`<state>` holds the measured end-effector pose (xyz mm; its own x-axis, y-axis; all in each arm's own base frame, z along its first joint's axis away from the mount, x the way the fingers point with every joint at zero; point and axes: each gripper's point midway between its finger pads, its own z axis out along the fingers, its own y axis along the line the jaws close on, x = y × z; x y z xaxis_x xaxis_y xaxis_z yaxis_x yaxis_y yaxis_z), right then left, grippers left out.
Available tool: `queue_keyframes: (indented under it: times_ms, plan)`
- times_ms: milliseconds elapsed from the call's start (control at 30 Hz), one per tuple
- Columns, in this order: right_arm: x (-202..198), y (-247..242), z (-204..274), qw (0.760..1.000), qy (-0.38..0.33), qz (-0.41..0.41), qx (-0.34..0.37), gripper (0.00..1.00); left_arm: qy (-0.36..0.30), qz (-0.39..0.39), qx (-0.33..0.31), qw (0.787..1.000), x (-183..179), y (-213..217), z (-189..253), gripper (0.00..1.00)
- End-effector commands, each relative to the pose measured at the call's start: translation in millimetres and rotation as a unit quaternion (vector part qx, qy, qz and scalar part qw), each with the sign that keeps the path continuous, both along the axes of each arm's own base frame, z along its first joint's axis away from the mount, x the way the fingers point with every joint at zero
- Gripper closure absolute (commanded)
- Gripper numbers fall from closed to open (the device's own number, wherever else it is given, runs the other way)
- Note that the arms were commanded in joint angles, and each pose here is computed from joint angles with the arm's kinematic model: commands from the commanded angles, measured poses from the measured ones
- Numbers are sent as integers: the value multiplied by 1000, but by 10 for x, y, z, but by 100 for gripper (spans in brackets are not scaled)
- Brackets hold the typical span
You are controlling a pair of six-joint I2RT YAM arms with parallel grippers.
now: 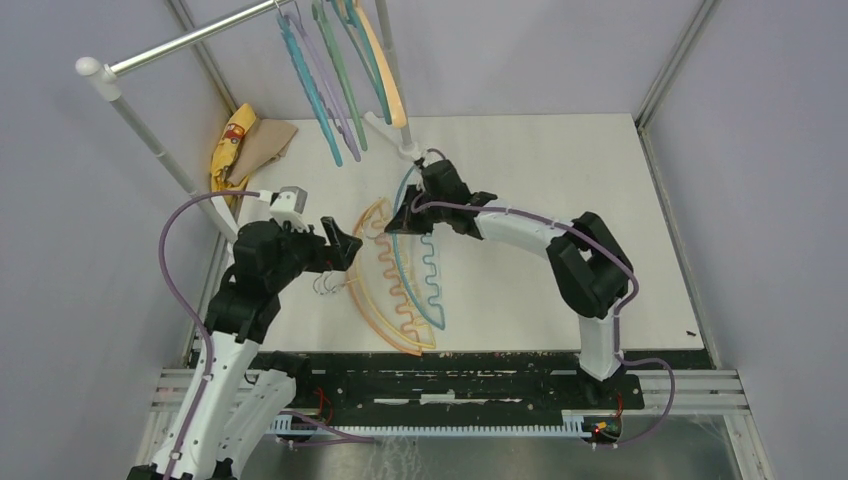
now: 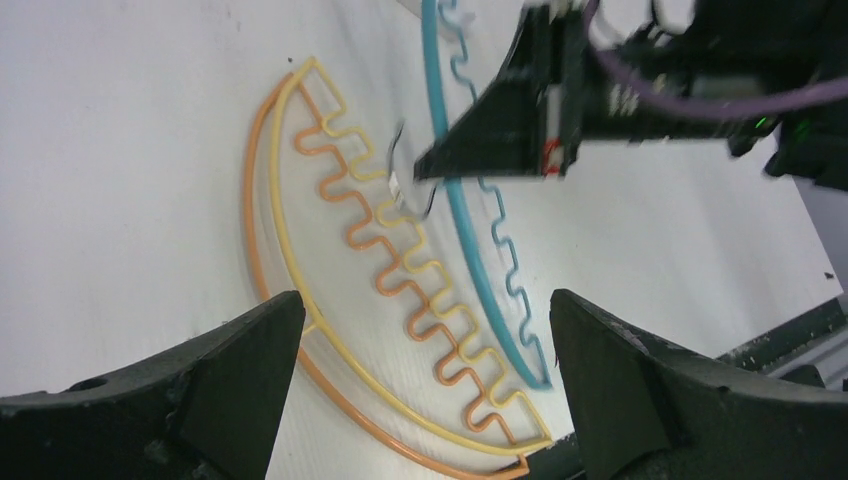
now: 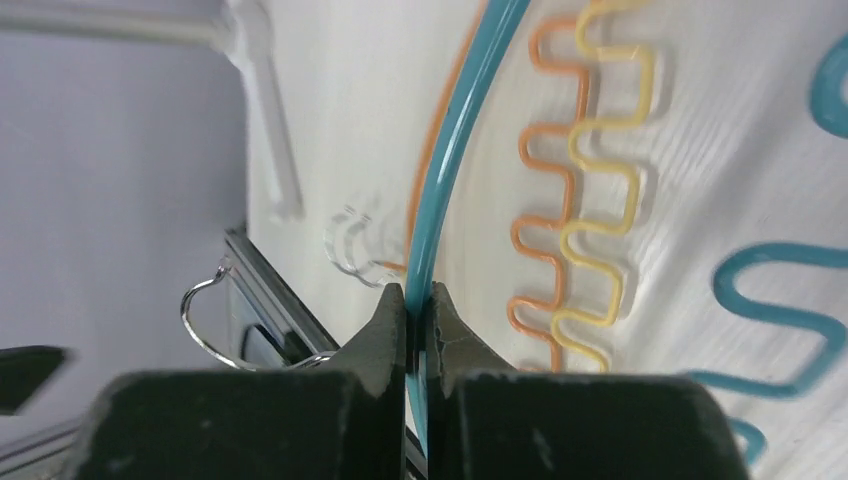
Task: Organize the hangers
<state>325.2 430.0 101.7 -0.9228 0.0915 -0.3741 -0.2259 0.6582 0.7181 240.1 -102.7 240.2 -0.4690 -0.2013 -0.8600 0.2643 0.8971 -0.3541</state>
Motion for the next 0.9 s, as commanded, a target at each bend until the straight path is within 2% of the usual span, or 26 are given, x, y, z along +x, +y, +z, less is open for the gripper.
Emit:
queue_keyframes:
  times_ms: [0, 267, 433, 867]
  plan:
    - [496, -62, 996, 988, -97, -62, 104, 99, 3, -47, -45, 998, -5, -218, -59, 1]
    - [680, 315, 1521, 967, -71, -84, 231, 99, -13, -70, -79, 994, 19, -343, -223, 1]
    - [521, 473, 1797, 957, -62, -64, 278, 99, -17, -26, -63, 998, 100, -210, -286, 1]
    - [200, 387, 2563, 914, -30, -37, 403, 99, 13, -4, -30, 999, 131, -122, -457, 1]
